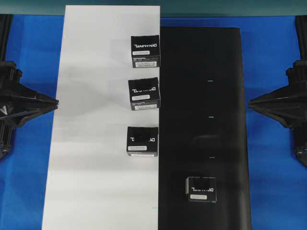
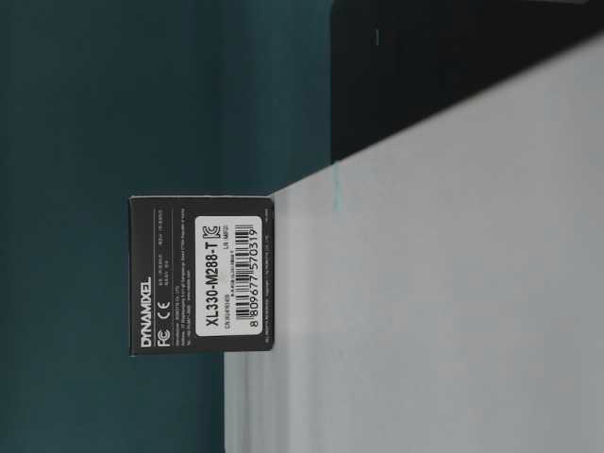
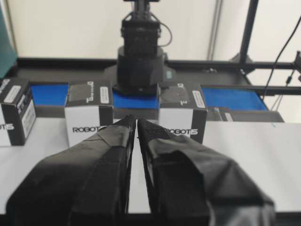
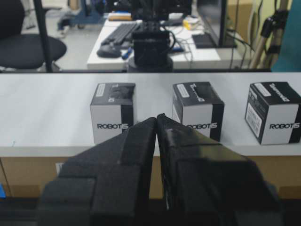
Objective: Place the box from the black base onto the white base.
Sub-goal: 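Move the right gripper over the box on the black base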
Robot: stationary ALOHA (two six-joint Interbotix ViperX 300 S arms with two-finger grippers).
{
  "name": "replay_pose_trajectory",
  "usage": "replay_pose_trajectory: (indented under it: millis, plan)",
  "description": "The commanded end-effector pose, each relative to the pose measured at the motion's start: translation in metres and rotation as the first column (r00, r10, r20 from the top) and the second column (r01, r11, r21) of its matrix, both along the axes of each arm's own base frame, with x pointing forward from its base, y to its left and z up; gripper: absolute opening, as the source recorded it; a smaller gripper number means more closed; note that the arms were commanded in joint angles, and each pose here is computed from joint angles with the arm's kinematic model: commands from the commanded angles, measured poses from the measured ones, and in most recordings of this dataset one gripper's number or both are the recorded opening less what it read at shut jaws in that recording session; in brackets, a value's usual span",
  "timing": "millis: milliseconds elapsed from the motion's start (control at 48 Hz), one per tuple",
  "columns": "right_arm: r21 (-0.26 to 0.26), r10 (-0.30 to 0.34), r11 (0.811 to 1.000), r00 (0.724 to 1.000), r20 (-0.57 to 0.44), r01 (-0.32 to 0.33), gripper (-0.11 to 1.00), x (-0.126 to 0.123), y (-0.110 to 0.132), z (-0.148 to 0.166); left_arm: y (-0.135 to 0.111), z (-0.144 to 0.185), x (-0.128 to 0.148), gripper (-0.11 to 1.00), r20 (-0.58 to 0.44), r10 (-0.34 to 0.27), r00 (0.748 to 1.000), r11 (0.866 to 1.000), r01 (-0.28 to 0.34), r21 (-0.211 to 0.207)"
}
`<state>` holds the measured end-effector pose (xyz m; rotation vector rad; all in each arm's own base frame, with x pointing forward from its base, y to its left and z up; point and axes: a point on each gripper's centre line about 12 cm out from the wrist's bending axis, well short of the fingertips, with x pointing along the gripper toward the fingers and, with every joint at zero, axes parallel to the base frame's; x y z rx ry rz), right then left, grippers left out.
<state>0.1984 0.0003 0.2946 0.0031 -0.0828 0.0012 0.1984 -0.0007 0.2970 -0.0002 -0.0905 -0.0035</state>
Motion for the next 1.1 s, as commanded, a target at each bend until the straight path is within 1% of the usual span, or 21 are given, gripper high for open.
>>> replay_pose_trajectory:
  millis: [0,21,42,83,104,187,250,333,396,458,604,625,687,771,791,875,916,937,1000,1083]
  plan:
    - [0.037,0.067,0.997,0.998,0.023,-0.067,0.14,0.003,0.013,0.014,-0.009,0.017,0.0,0.14,0.04,-0.045,0.998,0.999,0.046,-0.012]
    - [0.046,0.083,0.996,0.997,0.011,-0.083,0.14,0.003,0.016,0.014,-0.009,0.019,-0.001,0.14,0.041,-0.049,0.998,0.999,0.049,-0.014]
    - [0.061,0.099,0.993,0.995,-0.014,-0.098,0.12,0.004,0.02,0.014,-0.01,0.021,-0.001,0.13,0.041,-0.052,0.998,0.999,0.053,-0.014]
    - [0.09,0.125,0.989,0.989,-0.08,-0.117,0.06,0.005,0.025,0.013,-0.011,0.022,-0.001,0.07,0.032,-0.058,0.998,0.998,0.059,-0.021]
    - [0.111,0.142,0.986,0.981,-0.134,-0.128,0.04,0.005,0.028,0.014,-0.012,0.022,-0.001,0.04,0.024,-0.062,0.998,0.998,0.062,-0.023]
    - [0.143,0.189,0.977,0.944,-0.272,-0.155,0.03,0.003,0.037,0.014,-0.012,0.023,0.0,-0.02,-0.012,-0.066,0.998,0.997,0.066,-0.037]
    - [0.16,0.21,0.973,0.921,-0.327,-0.165,0.03,0.002,0.041,0.018,-0.012,0.023,0.001,-0.03,-0.029,-0.067,0.997,0.997,0.065,-0.041]
    - [0.182,0.226,0.969,0.904,-0.362,-0.169,0.03,0.001,0.045,0.022,-0.012,0.025,0.001,-0.02,-0.035,-0.067,0.997,0.997,0.065,-0.041]
    - [0.197,0.24,0.965,0.884,-0.402,-0.173,0.03,0.001,0.048,0.02,-0.012,0.026,0.001,-0.02,-0.037,-0.067,0.997,0.997,0.065,-0.044]
    - [0.217,0.26,0.96,0.845,-0.467,-0.176,0.03,0.003,0.055,0.012,-0.013,0.025,0.001,-0.02,-0.04,-0.068,0.997,0.997,0.066,-0.044]
    - [0.253,0.296,0.951,0.767,-0.57,-0.179,0.03,0.014,0.071,-0.002,-0.012,0.023,0.001,-0.02,-0.058,-0.066,0.996,0.997,0.064,-0.043]
    - [0.26,0.303,0.949,0.75,-0.588,-0.18,0.03,0.018,0.075,-0.004,-0.012,0.023,0.001,-0.02,-0.06,-0.066,0.996,0.997,0.064,-0.044]
    - [0.281,0.311,0.945,0.72,-0.62,-0.166,0.03,0.026,0.082,-0.006,-0.013,0.023,0.001,-0.02,-0.06,-0.07,0.996,0.997,0.067,-0.046]
    - [0.299,0.306,0.945,0.676,-0.671,-0.13,0.03,0.037,0.088,-0.011,-0.013,0.023,0.001,-0.02,-0.06,-0.069,0.996,0.996,0.065,-0.055]
    - [0.301,0.303,0.946,0.666,-0.682,-0.123,0.03,0.039,0.089,-0.012,-0.013,0.023,0.001,-0.02,-0.06,-0.069,0.996,0.996,0.066,-0.057]
    - [0.29,0.288,0.952,0.611,-0.737,-0.099,0.03,0.044,0.092,-0.022,-0.013,0.022,0.001,-0.02,-0.064,-0.071,0.995,0.995,0.067,-0.069]
    - [0.286,0.283,0.954,0.59,-0.756,-0.09,0.03,0.047,0.093,-0.025,-0.013,0.022,0.002,-0.02,-0.064,-0.072,0.995,0.995,0.067,-0.072]
    - [0.288,0.283,0.954,0.573,-0.769,-0.085,0.03,0.048,0.095,-0.028,-0.013,0.022,0.002,-0.02,-0.066,-0.072,0.995,0.995,0.067,-0.072]
    - [0.292,0.282,0.954,0.546,-0.789,-0.07,0.04,0.054,0.099,-0.029,-0.013,0.021,0.002,-0.02,-0.067,-0.07,0.995,0.995,0.065,-0.07]
    - [0.289,0.272,0.956,0.495,-0.825,-0.044,0.06,0.06,0.103,-0.034,-0.013,0.022,0.002,-0.02,-0.067,-0.07,0.995,0.995,0.065,-0.07]
